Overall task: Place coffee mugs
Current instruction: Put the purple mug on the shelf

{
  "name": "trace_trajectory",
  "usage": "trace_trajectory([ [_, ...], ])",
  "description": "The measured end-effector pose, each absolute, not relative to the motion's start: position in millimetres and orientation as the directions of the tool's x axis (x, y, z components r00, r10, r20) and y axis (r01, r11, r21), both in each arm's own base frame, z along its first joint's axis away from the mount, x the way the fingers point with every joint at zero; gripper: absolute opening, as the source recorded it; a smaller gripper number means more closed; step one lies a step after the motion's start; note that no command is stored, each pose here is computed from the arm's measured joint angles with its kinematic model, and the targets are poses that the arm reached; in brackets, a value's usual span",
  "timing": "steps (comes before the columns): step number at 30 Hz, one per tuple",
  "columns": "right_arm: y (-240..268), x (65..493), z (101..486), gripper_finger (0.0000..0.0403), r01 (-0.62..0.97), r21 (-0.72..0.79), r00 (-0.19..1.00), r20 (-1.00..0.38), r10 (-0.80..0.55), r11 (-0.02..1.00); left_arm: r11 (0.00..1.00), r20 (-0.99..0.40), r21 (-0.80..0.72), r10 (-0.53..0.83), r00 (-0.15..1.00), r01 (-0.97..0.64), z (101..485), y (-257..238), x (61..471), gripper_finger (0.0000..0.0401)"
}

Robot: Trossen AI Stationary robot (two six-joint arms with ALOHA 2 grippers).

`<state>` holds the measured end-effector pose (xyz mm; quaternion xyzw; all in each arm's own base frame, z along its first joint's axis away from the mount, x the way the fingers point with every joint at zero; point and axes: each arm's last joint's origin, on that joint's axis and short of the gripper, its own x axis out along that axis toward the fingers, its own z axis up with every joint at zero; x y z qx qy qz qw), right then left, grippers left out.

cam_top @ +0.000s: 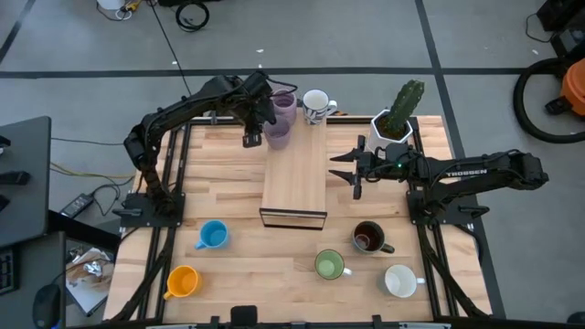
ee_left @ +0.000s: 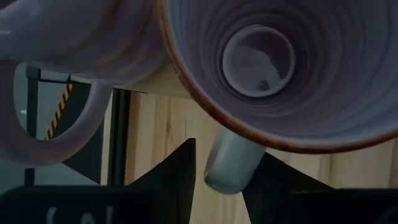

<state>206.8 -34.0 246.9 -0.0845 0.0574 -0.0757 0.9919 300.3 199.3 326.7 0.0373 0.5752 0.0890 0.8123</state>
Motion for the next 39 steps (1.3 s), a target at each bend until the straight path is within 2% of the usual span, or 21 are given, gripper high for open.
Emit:
trace_trajectory([
  [10,-34,207,247,0.0169,0.141,-0.176,0.982,-0.101,-0.16,0.974,0.972,-0.925,0.133,0.191,0.329,-0.192,327,200,301,0.0117],
  [27,-33,207,247,0.0169,0.138,-0.173,0.983,-0.101,-0.157,0.975,0.973,-0.913,0.162,0.212,0.35,-0.166,328,187,312,0.0121],
  [39,-32,207,247,0.0169,0.131,-0.173,0.984,-0.101,-0.15,0.976,0.974,-0.922,0.205,0.225,0.315,-0.096,333,180,306,0.0236],
])
